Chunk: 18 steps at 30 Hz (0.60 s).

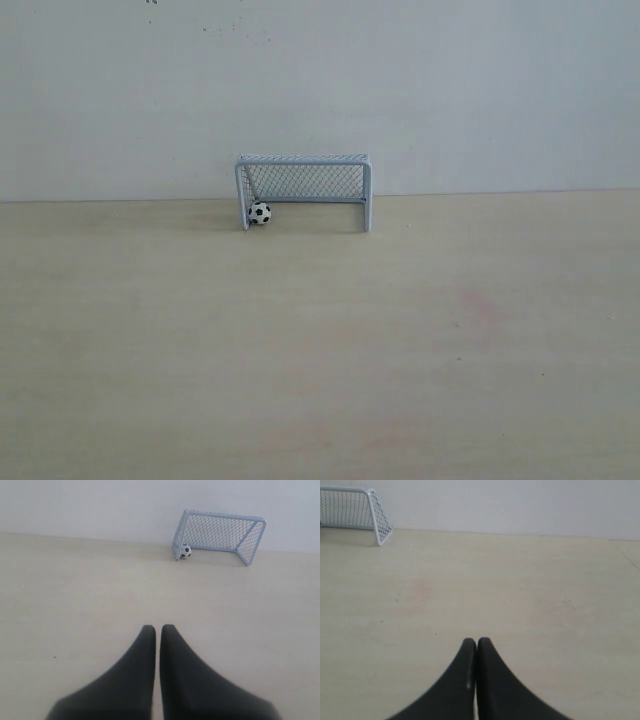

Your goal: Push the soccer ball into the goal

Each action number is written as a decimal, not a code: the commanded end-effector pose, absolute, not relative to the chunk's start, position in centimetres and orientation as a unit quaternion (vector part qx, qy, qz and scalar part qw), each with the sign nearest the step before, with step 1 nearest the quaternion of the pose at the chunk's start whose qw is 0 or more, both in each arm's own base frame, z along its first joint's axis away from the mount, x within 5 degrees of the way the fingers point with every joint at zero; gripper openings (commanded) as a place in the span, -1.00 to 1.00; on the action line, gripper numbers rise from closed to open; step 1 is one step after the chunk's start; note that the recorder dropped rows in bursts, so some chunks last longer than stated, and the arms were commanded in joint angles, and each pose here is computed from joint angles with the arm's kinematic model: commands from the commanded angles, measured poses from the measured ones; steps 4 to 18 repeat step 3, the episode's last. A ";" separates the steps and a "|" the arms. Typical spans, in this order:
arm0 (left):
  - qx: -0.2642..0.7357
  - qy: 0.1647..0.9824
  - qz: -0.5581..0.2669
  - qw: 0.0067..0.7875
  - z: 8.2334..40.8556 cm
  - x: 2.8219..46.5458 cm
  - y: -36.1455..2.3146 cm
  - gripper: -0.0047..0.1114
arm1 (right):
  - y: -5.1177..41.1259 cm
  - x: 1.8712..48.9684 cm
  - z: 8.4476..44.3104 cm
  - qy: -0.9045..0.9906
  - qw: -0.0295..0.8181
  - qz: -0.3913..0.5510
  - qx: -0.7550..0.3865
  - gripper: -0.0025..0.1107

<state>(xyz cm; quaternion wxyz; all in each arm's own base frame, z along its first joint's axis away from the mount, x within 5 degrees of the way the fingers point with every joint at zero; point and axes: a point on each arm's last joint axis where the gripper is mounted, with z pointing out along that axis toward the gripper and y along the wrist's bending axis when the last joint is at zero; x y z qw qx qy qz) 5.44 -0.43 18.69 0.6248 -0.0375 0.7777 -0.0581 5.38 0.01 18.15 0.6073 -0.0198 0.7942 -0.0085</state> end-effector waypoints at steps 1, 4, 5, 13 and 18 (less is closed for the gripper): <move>-0.036 0.777 -0.054 0.626 18.6 5.4 -0.4 -0.84 | 0.0 5.4 18.3 0.790 0.612 -0.009 -0.018 -0.96; -0.036 0.777 -0.054 0.626 18.6 5.4 -0.4 -0.84 | 0.0 5.4 18.3 0.790 0.612 -0.009 -0.018 -0.96; -0.036 0.777 -0.054 0.626 18.6 5.4 -0.4 -0.84 | 0.0 5.4 18.3 0.790 0.612 -0.009 -0.018 -0.96; -0.036 0.777 -0.054 0.626 18.6 5.4 -0.4 -0.84 | 0.0 5.4 18.3 0.790 0.612 -0.009 -0.018 -0.96; -0.036 0.777 -0.054 0.626 18.6 5.4 -0.4 -0.84 | 0.0 5.4 18.3 0.790 0.612 -0.009 -0.018 -0.96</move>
